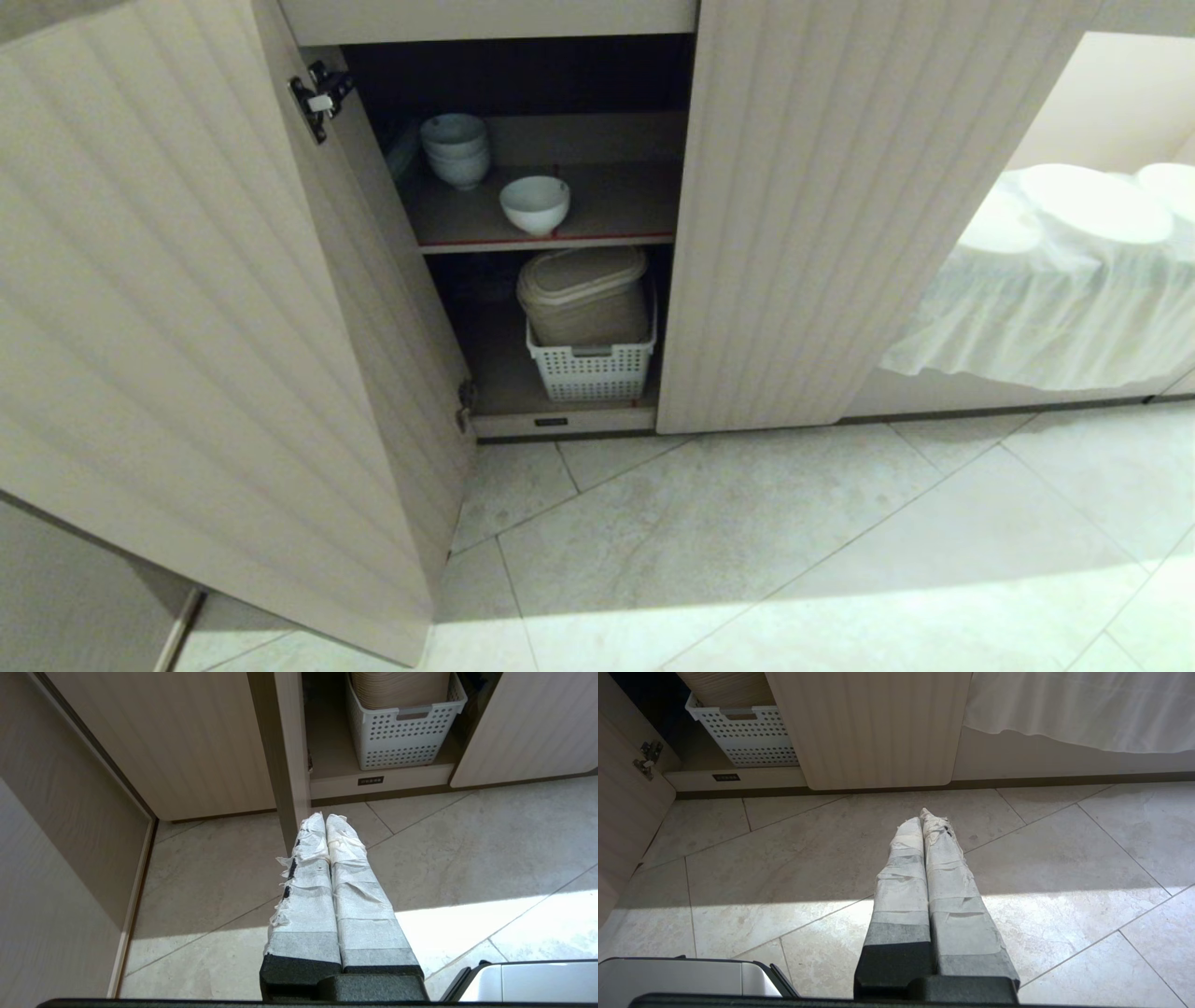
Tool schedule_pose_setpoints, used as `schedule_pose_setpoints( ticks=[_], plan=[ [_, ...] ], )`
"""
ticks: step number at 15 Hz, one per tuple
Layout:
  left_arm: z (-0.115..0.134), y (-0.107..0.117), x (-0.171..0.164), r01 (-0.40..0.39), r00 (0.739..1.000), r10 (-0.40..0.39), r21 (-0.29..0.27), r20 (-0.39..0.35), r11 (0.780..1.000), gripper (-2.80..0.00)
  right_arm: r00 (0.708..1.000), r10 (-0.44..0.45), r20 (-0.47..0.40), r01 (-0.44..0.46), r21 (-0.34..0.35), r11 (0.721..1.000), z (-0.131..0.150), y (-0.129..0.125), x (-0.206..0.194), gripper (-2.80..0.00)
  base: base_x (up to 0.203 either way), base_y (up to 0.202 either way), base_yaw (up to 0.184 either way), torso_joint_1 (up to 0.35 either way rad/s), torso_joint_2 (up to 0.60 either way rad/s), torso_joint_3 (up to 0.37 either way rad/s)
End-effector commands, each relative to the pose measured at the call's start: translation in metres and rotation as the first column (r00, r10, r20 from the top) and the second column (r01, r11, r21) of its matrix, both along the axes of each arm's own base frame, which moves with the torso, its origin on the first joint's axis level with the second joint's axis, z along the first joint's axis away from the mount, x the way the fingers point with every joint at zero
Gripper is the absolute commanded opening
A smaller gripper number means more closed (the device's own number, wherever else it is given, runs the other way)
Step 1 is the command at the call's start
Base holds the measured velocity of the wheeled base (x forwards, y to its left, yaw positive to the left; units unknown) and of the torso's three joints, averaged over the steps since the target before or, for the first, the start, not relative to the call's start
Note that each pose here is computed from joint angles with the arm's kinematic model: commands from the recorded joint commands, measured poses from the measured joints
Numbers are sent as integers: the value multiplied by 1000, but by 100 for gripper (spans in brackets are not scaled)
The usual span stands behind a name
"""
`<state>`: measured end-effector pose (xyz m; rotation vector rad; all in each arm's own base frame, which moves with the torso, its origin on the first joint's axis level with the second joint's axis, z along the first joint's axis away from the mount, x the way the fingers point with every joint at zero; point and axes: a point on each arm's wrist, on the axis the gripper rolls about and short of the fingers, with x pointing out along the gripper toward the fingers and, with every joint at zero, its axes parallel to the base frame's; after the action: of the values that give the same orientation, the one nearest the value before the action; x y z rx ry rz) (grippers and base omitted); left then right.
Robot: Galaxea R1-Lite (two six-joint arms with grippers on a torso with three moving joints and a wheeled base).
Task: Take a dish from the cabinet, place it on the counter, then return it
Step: Take the bowl from the cabinet
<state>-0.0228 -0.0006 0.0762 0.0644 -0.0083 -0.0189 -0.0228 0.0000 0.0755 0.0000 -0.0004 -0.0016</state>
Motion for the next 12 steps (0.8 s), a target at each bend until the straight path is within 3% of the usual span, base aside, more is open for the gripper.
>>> schedule_pose_setpoints(
  ticks=[1,12],
  plan=[
    [0,0,0,-1,1000,1,0,0,1000,-280,1000,0,1,0,0,1000,0,0,0,-280,0,0,0,0,0,0],
    [0,0,0,0,1000,0,0,0,1000,-280,1000,0,1,0,0,1000,0,0,0,-280,0,0,0,0,0,0]
  ],
)
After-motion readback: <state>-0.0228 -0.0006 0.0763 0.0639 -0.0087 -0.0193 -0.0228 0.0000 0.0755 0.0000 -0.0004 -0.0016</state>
